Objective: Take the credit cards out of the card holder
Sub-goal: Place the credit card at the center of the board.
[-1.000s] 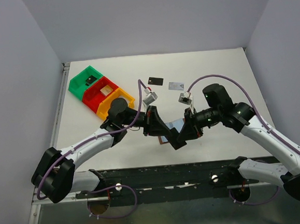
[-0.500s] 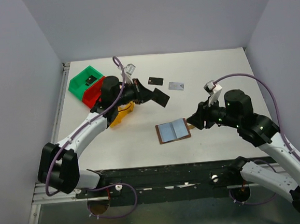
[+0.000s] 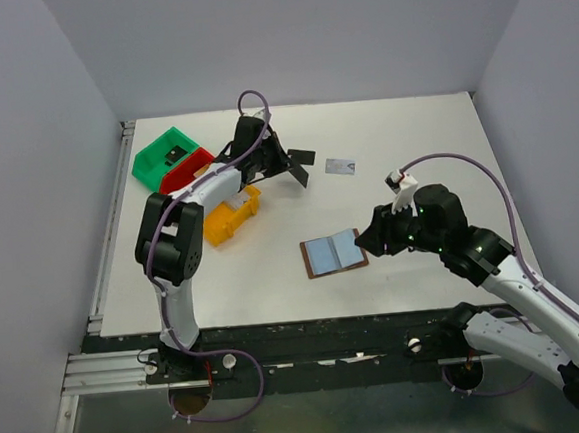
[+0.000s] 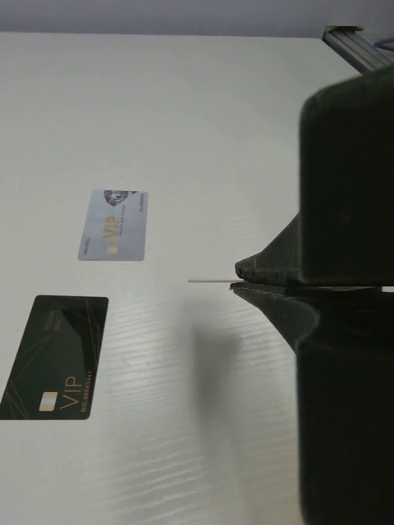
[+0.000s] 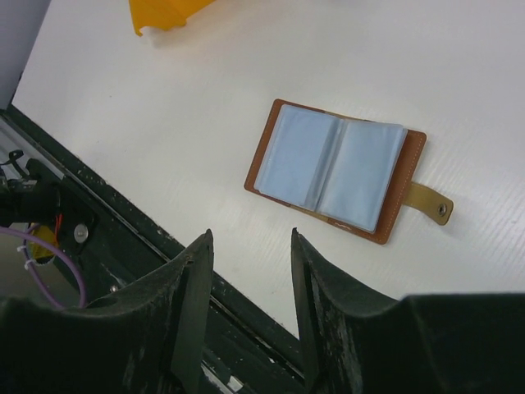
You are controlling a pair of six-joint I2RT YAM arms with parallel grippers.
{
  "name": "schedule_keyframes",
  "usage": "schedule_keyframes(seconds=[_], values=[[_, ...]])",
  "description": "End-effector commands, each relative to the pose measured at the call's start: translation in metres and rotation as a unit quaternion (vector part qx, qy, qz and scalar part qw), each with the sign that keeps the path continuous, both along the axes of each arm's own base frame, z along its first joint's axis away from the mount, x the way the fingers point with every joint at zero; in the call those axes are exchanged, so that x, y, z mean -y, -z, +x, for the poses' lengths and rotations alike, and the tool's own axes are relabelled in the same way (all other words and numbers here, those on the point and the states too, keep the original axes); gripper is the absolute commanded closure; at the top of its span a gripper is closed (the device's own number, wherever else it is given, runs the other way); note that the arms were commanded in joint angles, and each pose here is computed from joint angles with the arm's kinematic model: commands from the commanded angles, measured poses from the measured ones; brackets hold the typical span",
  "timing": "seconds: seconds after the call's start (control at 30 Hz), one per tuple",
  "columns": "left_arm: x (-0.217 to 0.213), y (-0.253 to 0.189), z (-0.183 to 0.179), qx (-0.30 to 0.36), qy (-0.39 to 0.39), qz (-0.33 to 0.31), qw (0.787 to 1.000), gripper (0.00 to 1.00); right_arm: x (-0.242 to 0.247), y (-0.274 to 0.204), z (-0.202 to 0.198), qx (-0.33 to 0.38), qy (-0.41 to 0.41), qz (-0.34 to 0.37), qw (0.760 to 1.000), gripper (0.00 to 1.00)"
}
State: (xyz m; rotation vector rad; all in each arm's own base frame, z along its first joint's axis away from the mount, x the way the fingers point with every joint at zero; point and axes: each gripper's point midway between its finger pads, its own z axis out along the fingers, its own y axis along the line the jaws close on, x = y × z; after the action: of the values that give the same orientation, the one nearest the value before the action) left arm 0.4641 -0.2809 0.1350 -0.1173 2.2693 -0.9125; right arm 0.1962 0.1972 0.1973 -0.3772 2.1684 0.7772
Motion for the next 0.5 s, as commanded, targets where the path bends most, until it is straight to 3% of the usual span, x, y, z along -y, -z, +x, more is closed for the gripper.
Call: schedule_keyframes(seconds=[0.0, 0.47], values=[[0.0, 0.0, 0.025, -0.002, -0.02, -0.003, 1.0, 1.0, -0.01, -0.003, 0.002, 0.004, -0.023, 0.009, 1.0, 0.5], [0.009, 0.051, 0.051, -0.037, -0.04, -0.014, 0.998, 1.0, -0.008, 0.009, 0.004, -0.008, -0.02, -0.007, 1.0, 0.5]])
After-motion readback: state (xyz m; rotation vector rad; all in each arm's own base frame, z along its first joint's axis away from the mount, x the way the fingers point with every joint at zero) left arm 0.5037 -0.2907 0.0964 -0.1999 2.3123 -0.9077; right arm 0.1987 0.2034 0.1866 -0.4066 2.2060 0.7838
